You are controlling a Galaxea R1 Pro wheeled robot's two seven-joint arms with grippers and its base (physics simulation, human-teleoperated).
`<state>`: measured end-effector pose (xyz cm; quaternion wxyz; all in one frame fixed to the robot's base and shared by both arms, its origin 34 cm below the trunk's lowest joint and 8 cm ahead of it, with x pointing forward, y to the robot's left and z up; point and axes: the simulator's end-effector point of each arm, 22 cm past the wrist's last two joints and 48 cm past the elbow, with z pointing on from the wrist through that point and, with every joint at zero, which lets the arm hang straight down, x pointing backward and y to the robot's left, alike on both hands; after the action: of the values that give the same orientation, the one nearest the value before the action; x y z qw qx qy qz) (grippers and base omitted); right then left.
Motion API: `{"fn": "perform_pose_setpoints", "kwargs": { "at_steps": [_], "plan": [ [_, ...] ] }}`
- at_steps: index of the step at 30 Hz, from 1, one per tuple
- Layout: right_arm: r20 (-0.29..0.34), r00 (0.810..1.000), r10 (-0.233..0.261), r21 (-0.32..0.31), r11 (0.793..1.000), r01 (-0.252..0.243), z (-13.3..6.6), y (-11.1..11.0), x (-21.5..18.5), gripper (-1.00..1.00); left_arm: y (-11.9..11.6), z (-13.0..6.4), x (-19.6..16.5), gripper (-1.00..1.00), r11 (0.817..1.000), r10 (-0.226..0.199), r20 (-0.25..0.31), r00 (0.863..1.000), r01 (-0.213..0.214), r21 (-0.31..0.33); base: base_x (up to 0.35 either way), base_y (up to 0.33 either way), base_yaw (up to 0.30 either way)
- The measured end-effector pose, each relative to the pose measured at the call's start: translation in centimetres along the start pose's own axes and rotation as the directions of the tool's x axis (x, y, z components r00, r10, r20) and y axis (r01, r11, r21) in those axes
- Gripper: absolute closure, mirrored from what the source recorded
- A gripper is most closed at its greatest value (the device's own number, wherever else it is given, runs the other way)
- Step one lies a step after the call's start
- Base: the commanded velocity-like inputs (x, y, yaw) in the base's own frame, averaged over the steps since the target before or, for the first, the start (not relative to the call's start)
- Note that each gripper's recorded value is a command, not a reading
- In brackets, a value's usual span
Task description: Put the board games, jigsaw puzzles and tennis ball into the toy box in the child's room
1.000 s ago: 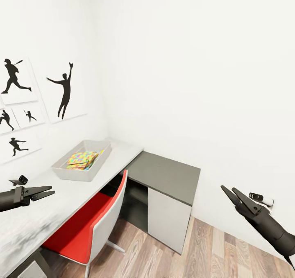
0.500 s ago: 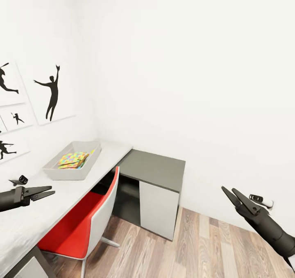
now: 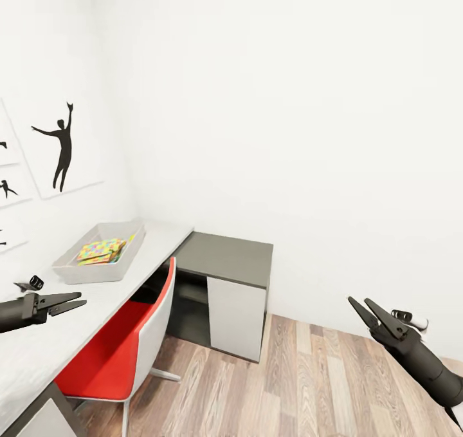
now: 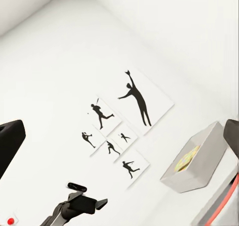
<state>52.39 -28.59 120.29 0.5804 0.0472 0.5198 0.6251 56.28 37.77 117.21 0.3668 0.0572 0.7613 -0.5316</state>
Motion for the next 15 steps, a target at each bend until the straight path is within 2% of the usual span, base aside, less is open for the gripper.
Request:
{"fn": "perform_pose_setpoints", "kwargs": {
  "at_steps": [5,15],
  "plan": [
    [0.001,1.000,0.002,0.002,1.000,-0.002,-0.02,-0.05,0.02,-1.00,0.00,-0.04,0.01,-1.00,1.000,0.001,0.000,1.000,-0.001,-0.001,-0.134,0.068,-0.271],
    [0.002,1.000,0.001,0.003,1.000,-0.001,-0.06,-0.09,-0.04,-1.00,-0.02,-0.01,0.02,-1.00,1.000,0.001,0.000,1.000,-0.001,0.000,-0.013,0.006,-0.277]
  ]
}}
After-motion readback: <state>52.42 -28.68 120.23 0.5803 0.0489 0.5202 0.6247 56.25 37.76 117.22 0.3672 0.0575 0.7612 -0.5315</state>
